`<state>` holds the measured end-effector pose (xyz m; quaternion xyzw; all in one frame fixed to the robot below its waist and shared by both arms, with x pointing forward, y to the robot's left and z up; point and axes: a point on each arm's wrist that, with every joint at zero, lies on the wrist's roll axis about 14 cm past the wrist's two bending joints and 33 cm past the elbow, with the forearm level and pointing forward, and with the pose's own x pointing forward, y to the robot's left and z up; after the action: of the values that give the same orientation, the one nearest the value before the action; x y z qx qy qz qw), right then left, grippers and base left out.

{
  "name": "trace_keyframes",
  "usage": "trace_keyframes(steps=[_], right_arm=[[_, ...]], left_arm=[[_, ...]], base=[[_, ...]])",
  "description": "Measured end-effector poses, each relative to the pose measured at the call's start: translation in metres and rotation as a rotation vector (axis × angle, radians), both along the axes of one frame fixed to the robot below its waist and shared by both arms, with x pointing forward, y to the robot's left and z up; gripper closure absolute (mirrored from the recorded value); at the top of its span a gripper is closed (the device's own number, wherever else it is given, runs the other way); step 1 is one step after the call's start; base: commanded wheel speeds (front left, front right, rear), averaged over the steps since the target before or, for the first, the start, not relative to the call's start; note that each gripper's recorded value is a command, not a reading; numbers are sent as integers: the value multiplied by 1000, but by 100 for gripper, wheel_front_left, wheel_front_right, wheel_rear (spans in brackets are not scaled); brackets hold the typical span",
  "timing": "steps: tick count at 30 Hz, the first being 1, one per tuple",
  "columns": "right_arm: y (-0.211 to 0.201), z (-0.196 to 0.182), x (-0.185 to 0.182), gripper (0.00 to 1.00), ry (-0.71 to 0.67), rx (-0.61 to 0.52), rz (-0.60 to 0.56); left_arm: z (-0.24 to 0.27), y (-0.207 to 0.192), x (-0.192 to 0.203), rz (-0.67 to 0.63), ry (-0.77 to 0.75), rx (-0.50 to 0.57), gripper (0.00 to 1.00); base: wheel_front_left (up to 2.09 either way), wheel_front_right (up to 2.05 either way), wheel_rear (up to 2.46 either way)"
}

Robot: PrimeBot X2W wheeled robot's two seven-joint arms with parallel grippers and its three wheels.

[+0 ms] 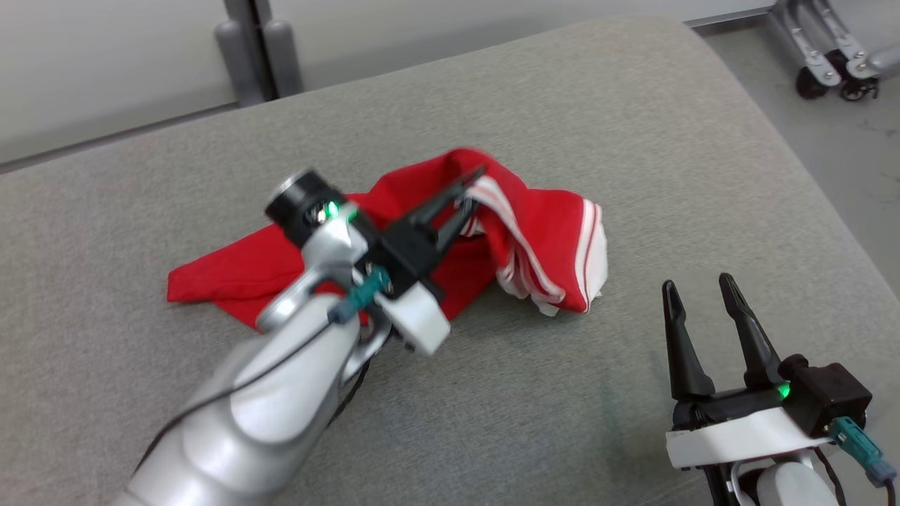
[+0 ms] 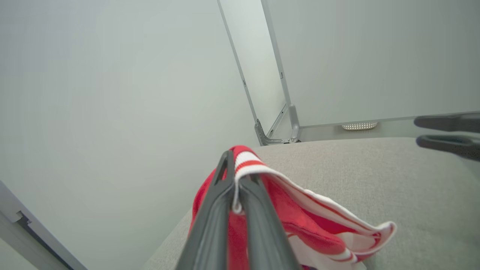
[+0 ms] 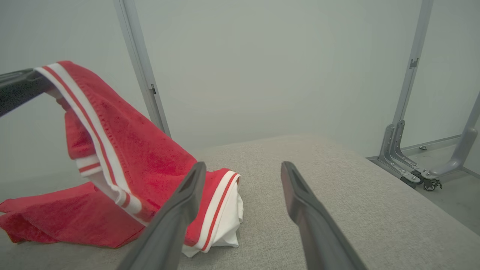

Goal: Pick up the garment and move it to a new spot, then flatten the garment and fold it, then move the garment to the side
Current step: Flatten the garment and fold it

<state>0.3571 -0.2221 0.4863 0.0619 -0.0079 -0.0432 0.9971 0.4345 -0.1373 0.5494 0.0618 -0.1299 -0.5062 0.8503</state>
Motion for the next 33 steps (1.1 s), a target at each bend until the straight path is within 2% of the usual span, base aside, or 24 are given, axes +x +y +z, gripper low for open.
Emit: trace_keyframes(steps=[1,4,11,16,19,21,23,27,31,33], right_arm=[[0,0,0,0,0,0,0],[-14,6,-16,0,-17,18,-55],[-44,21,-48,0,-66,34,-165],[-64,26,-63,0,-89,32,-232],[-69,28,-61,0,-94,22,-244],[-74,30,-59,0,-98,10,-253],[-78,30,-56,0,-98,1,-261],[-85,29,-51,0,-91,-14,-275],[-83,21,-43,0,-64,-27,-264],[-78,17,-37,0,-51,-31,-243]], left_arm=[[0,0,0,0,0,0,100],[63,-25,7,-50,4,-154,100],[199,-65,-22,-247,2,-358,100],[290,-48,-26,-261,-118,-489,100],[302,-22,0,-173,-121,-523,100],[289,1,26,-85,-72,-530,100],[252,26,54,20,22,-514,100],[130,99,94,273,274,-485,100],[-17,180,85,536,591,-396,100],[-69,216,70,644,700,-343,100]], base=[[0,0,0],[0,0,0],[0,0,0],[0,0,0],[0,0,0],[0,0,0],[0,0,0],[0,0,0],[0,0,0],[0,0,0]])
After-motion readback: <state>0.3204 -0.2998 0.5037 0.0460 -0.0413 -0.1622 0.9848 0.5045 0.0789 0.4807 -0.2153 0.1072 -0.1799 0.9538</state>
